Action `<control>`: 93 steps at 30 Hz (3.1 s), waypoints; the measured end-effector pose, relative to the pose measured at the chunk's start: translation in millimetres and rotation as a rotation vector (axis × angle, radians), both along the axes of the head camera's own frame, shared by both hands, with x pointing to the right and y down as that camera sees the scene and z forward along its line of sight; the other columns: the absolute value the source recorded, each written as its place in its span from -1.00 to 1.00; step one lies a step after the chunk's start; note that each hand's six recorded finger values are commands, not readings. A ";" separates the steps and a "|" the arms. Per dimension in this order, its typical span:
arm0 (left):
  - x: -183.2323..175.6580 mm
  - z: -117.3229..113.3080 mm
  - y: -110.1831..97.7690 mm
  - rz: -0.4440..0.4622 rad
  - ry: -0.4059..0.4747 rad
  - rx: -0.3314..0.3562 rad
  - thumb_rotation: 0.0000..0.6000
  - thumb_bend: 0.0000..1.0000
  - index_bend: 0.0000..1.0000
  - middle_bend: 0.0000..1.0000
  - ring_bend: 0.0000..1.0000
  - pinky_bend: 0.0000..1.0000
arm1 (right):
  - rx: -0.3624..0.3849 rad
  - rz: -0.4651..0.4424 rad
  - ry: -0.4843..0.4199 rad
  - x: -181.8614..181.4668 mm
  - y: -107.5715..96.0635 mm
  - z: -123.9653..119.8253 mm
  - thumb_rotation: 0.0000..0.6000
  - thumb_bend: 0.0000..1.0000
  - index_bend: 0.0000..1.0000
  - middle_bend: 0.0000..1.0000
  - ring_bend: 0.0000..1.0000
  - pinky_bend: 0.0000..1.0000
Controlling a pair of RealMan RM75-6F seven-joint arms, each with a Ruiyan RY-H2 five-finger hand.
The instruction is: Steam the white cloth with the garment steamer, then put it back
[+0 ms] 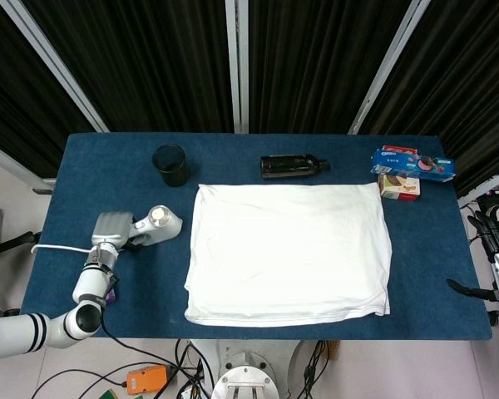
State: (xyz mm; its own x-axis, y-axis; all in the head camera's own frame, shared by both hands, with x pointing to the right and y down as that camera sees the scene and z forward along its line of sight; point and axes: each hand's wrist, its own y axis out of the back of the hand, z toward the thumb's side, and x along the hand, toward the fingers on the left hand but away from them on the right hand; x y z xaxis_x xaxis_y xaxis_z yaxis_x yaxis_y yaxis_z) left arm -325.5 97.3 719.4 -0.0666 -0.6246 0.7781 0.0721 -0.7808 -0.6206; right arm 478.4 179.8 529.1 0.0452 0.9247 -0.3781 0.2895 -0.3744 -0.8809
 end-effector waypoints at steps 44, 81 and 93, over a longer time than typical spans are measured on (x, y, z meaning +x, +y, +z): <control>167.2 -50.3 -13.7 0.490 0.443 0.044 0.99 0.16 0.69 0.83 0.64 0.54 | -0.429 -0.450 0.031 -122.6 50.2 122.6 1.00 0.76 -0.84 -0.85 -0.98 -0.77; 150.3 25.0 -56.9 0.280 0.116 -0.065 0.69 0.15 0.69 0.82 0.63 0.54 | -0.499 -0.445 0.003 -128.1 59.3 148.2 1.00 1.00 -0.77 -0.76 -0.88 -0.65; 127.3 3.6 -68.3 0.209 0.133 0.002 0.55 0.14 0.69 0.82 0.62 0.54 | -0.488 -0.438 -0.006 -127.1 57.2 146.9 1.00 1.00 -0.77 -0.76 -0.88 -0.65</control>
State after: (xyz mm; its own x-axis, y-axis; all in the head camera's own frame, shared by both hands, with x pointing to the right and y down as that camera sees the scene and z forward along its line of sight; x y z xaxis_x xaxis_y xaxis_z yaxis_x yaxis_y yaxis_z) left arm -198.3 29.0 723.0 0.1671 -0.6157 0.7701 0.1500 -0.7561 -0.6370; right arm 351.4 237.0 675.9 0.3820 0.5421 -0.7485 0.0234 -0.8153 -0.5785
